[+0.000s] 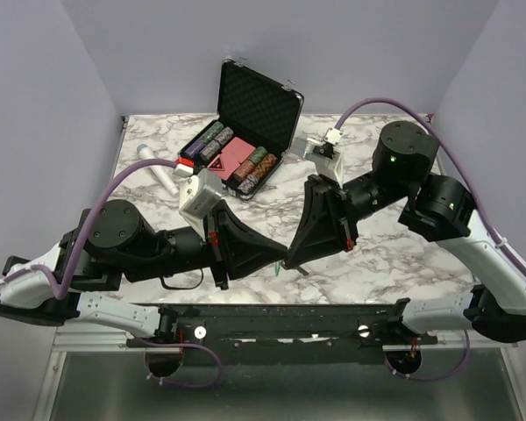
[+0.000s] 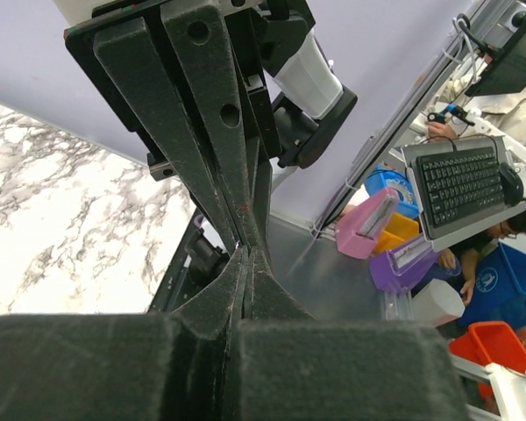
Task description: Remove the keys from the keyring
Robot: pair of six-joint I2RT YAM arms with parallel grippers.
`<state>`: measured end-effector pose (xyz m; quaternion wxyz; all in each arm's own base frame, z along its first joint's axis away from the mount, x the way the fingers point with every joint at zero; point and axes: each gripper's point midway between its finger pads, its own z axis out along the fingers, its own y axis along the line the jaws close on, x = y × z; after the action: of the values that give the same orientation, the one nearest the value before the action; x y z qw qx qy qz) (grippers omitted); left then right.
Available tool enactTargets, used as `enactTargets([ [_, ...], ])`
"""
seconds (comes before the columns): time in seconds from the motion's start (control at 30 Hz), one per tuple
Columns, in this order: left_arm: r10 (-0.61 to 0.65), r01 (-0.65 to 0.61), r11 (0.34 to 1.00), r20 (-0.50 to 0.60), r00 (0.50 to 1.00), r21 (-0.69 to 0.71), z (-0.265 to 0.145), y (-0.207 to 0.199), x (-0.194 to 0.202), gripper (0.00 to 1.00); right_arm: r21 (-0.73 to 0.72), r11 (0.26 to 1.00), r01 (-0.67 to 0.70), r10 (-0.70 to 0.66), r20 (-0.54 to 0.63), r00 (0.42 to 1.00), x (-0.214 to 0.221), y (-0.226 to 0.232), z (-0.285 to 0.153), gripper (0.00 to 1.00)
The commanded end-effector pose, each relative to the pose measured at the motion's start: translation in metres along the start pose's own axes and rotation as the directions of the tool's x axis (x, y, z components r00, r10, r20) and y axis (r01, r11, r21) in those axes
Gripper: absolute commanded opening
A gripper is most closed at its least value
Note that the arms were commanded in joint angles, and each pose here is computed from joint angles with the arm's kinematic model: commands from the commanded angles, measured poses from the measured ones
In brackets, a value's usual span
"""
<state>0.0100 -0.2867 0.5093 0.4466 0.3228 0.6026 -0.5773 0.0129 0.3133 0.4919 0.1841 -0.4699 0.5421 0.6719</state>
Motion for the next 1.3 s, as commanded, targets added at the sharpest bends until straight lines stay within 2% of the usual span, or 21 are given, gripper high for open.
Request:
enactTargets([
  [0.0,0.039,-0.024,0.996,-0.185,0.982,0.083,-0.003,-0.01,0.04,0.0,0.041,0.998,0.046,-0.047,0.029,0.998,-0.017,-0.008,0.003,0.01],
  [0.3,0.07,0.0,0.979,-0.333,0.94,0.204,-0.004,-0.023,0.061,0.0,0.047,0.999,0.022,-0.023,0.006,1.0,-0.014,-0.015,0.006,0.01],
  [0.7,0.058,0.056,0.963,-0.404,0.913,0.264,0.001,-0.026,0.065,0.0,0.077,0.997,0.019,-0.02,0.011,1.0,-0.009,-0.022,0.005,0.01],
  [1.27,0.072,0.176,0.92,-0.592,0.803,0.351,0.004,-0.025,0.096,0.0,0.125,0.992,-0.035,0.036,-0.007,0.999,0.02,-0.048,0.006,0.01],
])
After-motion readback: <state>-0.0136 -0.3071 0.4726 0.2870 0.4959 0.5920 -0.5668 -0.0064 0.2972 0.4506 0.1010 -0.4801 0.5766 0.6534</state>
